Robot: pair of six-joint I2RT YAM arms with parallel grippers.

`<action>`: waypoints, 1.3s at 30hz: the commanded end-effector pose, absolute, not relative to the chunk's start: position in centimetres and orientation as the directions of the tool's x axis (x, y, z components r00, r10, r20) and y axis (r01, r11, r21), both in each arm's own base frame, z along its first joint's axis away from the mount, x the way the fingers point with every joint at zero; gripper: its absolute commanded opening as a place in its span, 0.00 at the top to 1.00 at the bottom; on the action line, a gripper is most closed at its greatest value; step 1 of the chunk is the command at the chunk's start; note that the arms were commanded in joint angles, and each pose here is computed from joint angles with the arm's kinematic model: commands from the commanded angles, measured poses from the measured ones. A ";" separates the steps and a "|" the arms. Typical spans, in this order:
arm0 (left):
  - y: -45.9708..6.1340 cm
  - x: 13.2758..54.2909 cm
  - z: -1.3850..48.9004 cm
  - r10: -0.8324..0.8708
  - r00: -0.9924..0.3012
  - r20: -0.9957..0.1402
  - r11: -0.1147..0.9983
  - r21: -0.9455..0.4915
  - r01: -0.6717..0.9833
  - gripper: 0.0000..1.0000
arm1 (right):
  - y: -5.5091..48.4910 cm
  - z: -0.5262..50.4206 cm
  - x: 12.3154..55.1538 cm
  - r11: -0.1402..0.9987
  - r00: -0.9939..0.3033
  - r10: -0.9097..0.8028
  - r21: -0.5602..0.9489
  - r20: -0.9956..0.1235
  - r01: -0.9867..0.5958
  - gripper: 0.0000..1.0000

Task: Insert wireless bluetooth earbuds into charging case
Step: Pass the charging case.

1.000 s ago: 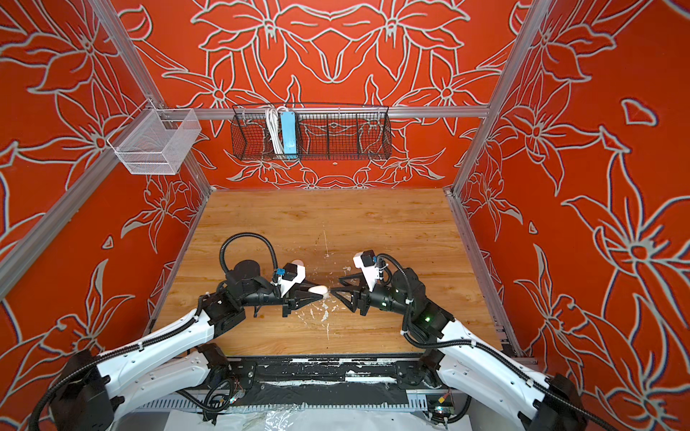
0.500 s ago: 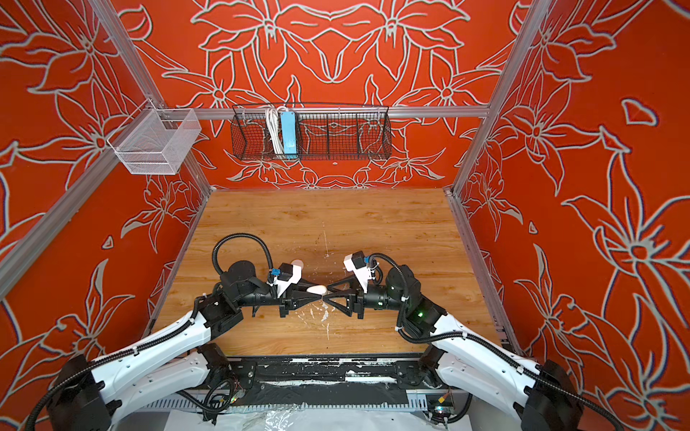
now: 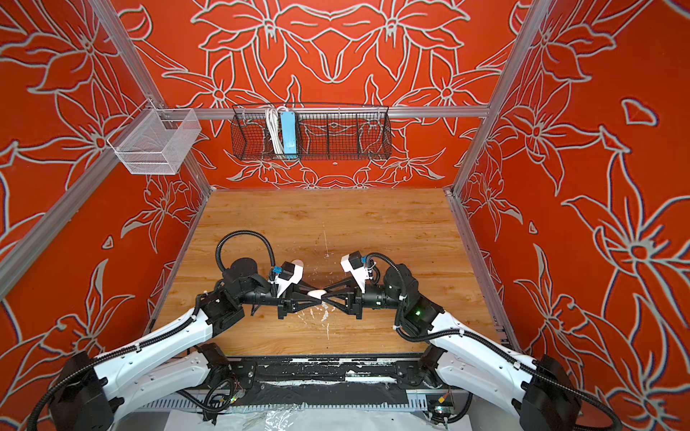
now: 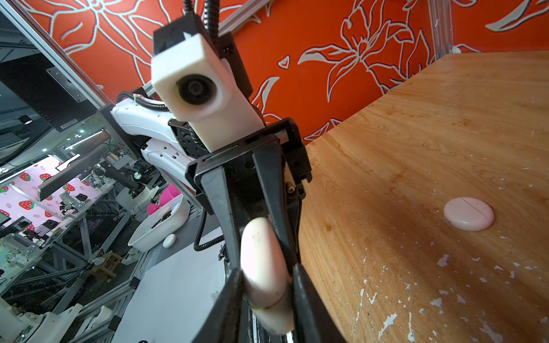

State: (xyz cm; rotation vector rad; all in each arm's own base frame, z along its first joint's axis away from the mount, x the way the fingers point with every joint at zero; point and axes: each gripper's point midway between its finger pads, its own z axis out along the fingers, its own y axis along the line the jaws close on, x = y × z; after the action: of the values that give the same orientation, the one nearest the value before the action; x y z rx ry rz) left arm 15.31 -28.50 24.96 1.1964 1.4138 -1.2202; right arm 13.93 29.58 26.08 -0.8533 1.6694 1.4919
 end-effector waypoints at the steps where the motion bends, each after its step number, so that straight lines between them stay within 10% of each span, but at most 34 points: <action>1: -29.0 14.4 27.5 0.063 -0.058 -0.996 -0.022 -0.059 0.998 1.00 | 30.6 27.3 13.2 0.067 -0.496 -0.022 0.493 -0.868 -0.867 0.68; 10: -28.9 14.4 27.6 0.062 -0.057 -0.996 -0.018 -0.058 0.998 0.97 | 31.6 26.5 13.2 0.102 -0.492 -0.049 0.485 -0.869 -0.868 0.80; 21: -28.5 15.2 27.6 0.038 -0.069 -0.997 0.055 -0.066 0.996 0.57 | 30.5 25.9 15.5 0.246 -0.514 0.046 0.508 -0.857 -0.825 0.94; 39: -29.3 15.1 27.2 0.057 -0.110 -0.992 0.000 -0.111 0.994 0.50 | 28.6 27.9 16.2 0.261 -0.476 0.221 0.522 -0.851 -0.812 0.96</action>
State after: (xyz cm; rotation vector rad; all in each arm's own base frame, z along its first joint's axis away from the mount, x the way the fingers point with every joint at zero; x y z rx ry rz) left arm 16.08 -28.89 25.45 1.1531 1.4151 -1.2191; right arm 15.86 28.90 26.80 -0.6045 1.6510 1.3756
